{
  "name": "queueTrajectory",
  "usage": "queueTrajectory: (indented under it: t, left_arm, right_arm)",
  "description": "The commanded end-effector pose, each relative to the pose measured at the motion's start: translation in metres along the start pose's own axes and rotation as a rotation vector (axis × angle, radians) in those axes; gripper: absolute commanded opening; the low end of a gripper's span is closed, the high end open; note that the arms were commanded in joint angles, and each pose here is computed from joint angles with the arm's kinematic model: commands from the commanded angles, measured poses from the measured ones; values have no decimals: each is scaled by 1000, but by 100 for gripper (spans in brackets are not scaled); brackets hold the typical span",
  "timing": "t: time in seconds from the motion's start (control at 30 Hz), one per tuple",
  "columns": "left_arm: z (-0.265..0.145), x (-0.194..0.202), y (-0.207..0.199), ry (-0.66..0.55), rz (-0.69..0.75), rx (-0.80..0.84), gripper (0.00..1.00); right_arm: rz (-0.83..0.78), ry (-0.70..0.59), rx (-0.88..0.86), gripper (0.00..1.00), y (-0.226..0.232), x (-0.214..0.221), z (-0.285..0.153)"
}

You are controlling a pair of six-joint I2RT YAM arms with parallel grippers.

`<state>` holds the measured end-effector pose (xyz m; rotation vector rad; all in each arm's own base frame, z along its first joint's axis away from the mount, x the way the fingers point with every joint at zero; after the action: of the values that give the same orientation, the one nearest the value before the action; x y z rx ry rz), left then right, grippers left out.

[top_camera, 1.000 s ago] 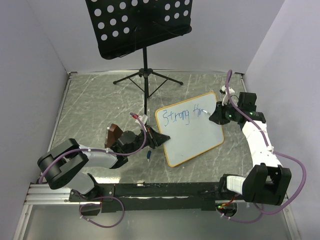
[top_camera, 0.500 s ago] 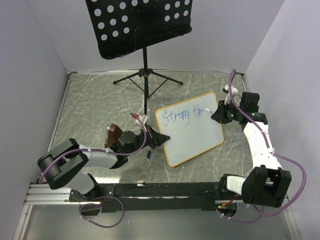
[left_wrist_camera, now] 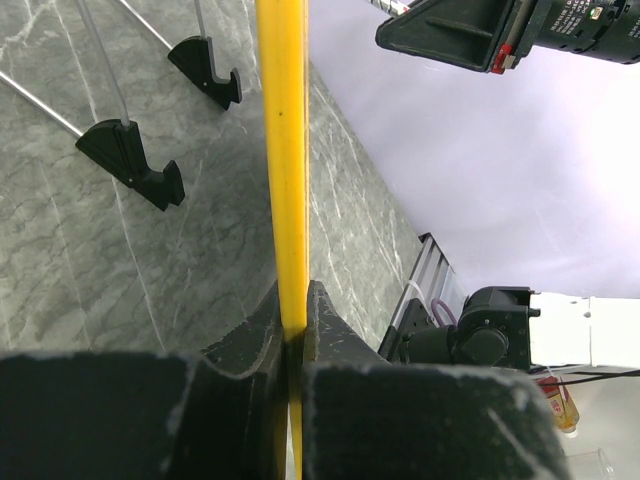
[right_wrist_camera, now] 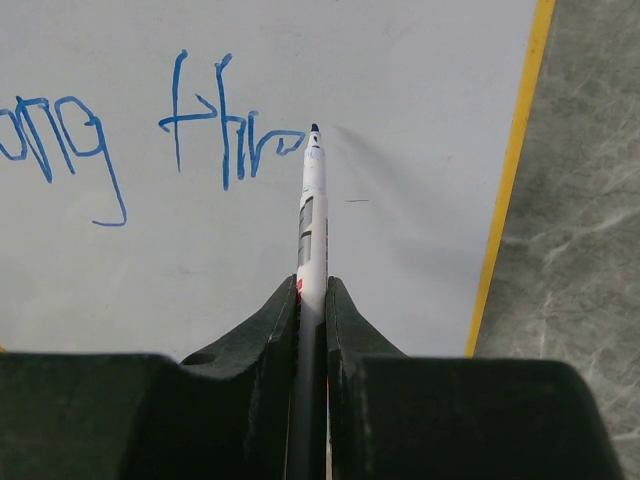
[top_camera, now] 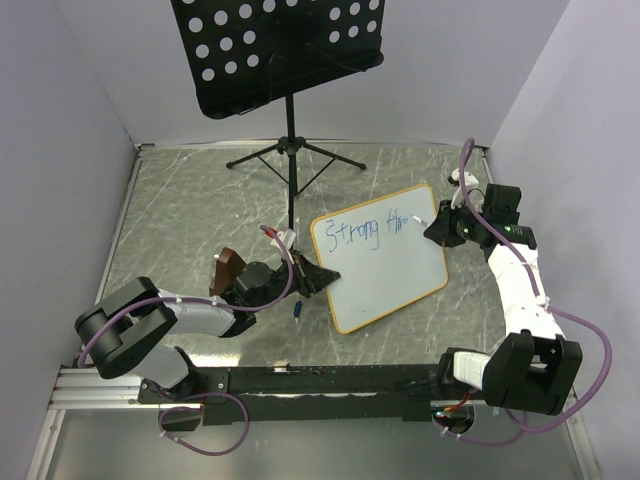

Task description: Write a sentence on the whiteboard

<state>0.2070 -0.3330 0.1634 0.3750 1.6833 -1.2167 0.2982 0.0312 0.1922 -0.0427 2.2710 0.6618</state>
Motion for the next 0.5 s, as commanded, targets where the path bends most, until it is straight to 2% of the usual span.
queueTrajectory:
  t: [0.0, 0.47]
  left_arm:
    - [5, -26, -24, -92, 49, 107, 1]
    - [3, -27, -24, -94, 54, 105, 1]
  right_arm:
    - [-44, -53, -21, 0, 4, -18, -3]
    - [-48, -44, -30, 0, 4, -16, -2]
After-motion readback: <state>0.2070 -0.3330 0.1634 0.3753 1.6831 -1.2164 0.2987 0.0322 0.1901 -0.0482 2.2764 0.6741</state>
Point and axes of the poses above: each gripper's point midway between its finger pads, its own z axis out along the fingers, its own y axis along the line the jaws close on, x = y × z, the point moved 2 cm from there along -z, back along the fingers, and after that the axes turned 15 degrees about z, right-handed, at the moved point
